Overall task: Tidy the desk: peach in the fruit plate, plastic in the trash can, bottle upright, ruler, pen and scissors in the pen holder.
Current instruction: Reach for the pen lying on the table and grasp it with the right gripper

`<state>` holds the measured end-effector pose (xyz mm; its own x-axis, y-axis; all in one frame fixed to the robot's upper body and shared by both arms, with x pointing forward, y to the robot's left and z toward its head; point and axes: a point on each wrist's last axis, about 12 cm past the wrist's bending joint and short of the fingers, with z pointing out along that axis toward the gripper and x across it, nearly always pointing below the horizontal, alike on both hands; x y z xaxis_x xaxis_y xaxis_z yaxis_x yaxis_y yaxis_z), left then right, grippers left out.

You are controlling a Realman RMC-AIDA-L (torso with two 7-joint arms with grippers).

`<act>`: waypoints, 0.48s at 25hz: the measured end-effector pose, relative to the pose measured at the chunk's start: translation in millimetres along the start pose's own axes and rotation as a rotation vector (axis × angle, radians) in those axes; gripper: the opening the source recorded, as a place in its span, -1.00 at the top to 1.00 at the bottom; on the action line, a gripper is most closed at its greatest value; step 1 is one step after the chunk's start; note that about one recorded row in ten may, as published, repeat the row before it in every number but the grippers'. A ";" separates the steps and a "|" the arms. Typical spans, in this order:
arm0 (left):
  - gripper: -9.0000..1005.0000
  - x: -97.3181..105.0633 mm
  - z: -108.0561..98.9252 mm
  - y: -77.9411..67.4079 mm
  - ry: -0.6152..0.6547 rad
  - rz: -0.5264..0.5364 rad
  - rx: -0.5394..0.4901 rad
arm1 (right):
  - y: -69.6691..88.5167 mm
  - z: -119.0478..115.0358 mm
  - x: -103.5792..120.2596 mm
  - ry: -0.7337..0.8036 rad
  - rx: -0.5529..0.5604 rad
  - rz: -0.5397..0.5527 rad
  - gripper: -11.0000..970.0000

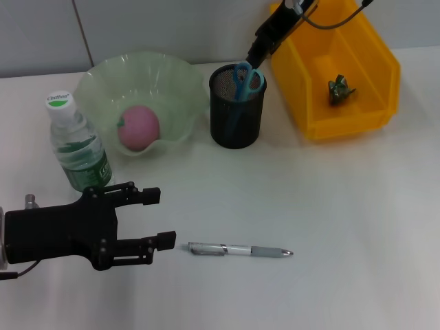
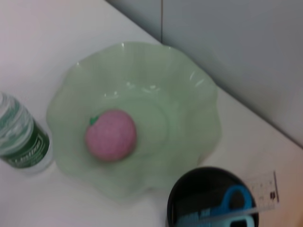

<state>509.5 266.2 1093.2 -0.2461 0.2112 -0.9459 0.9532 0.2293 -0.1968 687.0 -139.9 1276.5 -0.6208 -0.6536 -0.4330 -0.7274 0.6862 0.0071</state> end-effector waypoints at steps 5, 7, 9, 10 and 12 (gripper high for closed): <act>-0.59 -0.7 -0.2 -0.7 0.000 0.005 0.007 | 3.0 -4.8 0.5 -0.071 0.010 0.001 0.24; -0.59 -1.8 -0.6 -1.1 -0.001 0.010 0.012 | 6.4 -8.6 0.6 -0.105 0.004 -0.003 0.08; -0.59 -3.9 -0.8 -0.9 -0.002 0.017 0.019 | 9.6 -14.6 2.9 -0.156 -0.013 -0.003 -0.04; -0.59 -5.3 -1.1 -0.6 -0.002 0.023 0.023 | 11.0 -18.2 5.1 -0.186 -0.025 -0.002 -0.10; -0.59 -8.2 -1.5 -0.4 -0.001 0.034 0.031 | 13.1 -26.6 11.5 -0.238 -0.055 0.002 -0.21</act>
<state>510.9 265.8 1101.4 -0.2129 0.2171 -0.9526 0.9662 0.1921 -0.1722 662.6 -146.9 1295.5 -0.5406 -0.5538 -0.6332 -0.7449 0.6650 0.0544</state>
